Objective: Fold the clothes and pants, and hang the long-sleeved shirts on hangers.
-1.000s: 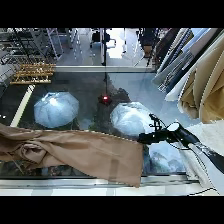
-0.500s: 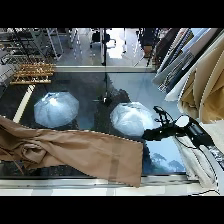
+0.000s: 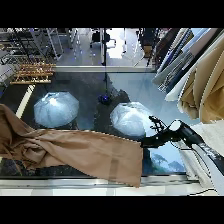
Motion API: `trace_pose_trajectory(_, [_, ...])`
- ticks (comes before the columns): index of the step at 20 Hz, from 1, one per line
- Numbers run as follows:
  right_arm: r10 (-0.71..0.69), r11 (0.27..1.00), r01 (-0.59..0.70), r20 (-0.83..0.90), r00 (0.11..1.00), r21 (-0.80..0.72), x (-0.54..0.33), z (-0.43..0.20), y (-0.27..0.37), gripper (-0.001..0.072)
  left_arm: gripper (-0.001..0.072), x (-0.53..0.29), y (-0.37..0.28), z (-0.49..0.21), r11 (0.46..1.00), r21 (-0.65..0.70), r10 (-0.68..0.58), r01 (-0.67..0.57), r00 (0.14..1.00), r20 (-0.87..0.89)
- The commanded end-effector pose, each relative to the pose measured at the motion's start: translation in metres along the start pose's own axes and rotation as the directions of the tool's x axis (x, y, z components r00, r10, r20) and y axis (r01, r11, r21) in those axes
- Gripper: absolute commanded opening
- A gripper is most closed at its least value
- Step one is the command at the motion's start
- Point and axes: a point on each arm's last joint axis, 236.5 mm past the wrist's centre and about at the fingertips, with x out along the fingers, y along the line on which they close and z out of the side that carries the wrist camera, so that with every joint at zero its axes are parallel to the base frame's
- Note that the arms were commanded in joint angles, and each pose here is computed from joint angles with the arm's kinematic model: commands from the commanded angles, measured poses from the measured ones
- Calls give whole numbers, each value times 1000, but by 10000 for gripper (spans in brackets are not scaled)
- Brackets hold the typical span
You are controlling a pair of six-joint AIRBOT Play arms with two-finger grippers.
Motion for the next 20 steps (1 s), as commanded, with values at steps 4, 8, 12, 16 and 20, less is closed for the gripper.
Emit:
trace_pose_trajectory(4, [17, 999, -23, 116, 993, 50, 19, 34, -8, 219, 18, 26, -53, -18, 974, 205, -78, 99, 991, -111])
trace_pose_trajectory(8, [16, 999, -19, 86, 996, 38, 20, 28, -9, 51, 18, 22, -49, -24, 976, 193, -78, 103, 988, -135])
trace_pose_trajectory(12, [-13, 998, 13, -1, 1000, -69, -6, 9, -1, 275, 18, 19, -44, -25, 978, 182, -74, 98, 988, -135])
trace_pose_trajectory(16, [-72, 996, 72, -6, 997, -48, -12, 5, -12, 406, 18, 19, -44, -25, 979, 179, -74, 98, 988, -135])
trace_pose_trajectory(20, [2, 1000, -2, 39, 999, -7, 4, 22, -3, 405, 18, 20, -44, -25, 979, 179, -75, 99, 988, -136])
